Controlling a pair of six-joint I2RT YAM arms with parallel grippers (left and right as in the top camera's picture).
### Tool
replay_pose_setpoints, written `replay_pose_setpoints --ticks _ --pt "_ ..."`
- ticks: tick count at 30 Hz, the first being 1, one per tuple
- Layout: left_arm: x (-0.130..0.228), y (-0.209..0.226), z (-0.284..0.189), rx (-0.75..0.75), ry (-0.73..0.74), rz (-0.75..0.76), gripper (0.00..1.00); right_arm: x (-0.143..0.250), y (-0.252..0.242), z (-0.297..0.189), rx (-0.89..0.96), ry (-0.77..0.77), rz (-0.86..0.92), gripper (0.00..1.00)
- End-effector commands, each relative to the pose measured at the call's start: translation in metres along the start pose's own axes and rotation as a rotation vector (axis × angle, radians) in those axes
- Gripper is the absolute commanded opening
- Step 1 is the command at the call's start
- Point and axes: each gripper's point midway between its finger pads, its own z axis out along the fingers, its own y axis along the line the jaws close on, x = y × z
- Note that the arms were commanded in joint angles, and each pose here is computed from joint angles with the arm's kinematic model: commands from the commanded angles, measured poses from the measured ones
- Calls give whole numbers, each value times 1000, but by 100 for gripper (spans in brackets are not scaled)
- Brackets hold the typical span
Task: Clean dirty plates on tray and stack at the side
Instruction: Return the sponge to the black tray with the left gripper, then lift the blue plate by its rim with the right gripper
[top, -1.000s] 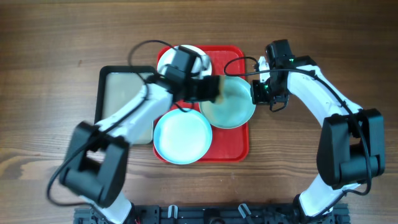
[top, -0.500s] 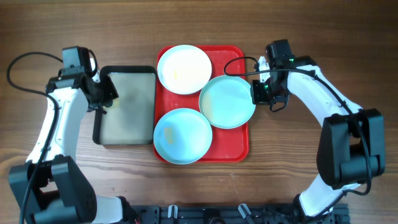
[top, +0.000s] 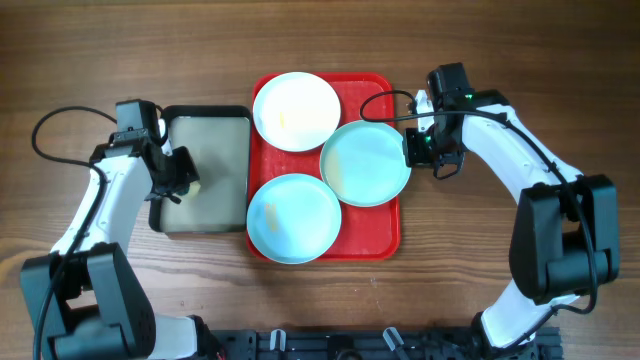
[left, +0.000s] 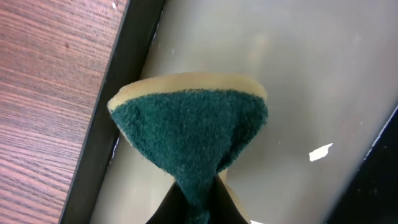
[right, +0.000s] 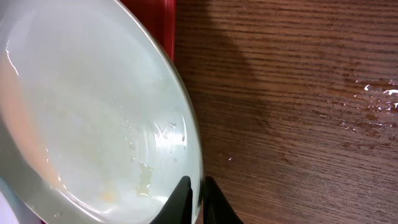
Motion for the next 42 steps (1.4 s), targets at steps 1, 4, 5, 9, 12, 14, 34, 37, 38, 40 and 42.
replay_pose_setpoints --ticks 1,4,5,9,12,14,34,37,38,40,42 --pt "9 0 11 16 4 13 6 3 4 7 -15 18 -24 9" --pt "10 -4 19 47 -18 14 7 3 4 7 -15 18 -24 8" --pt "11 -4 19 46 -15 14 7 3 4 7 -15 19 -23 9" --pt "12 -4 20 47 -12 10 40 3 4 7 -15 20 -25 8" --pt "6 -6 15 52 -30 -19 51 3 4 7 -15 18 -25 17" --pt "-9 -9 1 64 -81 -35 58 2 4 7 -16 15 -26 18" --pt "-100 13 -129 138 -551 -312 100 -1 -7 24 16 -39 -10 4" --pt "-100 13 -129 138 -551 -312 100 -19 -13 -8 15 -92 20 4" --pt "-100 13 -129 138 -551 -312 100 -27 -15 -23 15 -122 31 4" --pt "-100 13 -129 138 -551 -312 100 -29 -16 -35 14 -141 35 4" --pt "-100 13 -129 138 -551 -312 100 -29 -15 -38 13 -147 34 4"
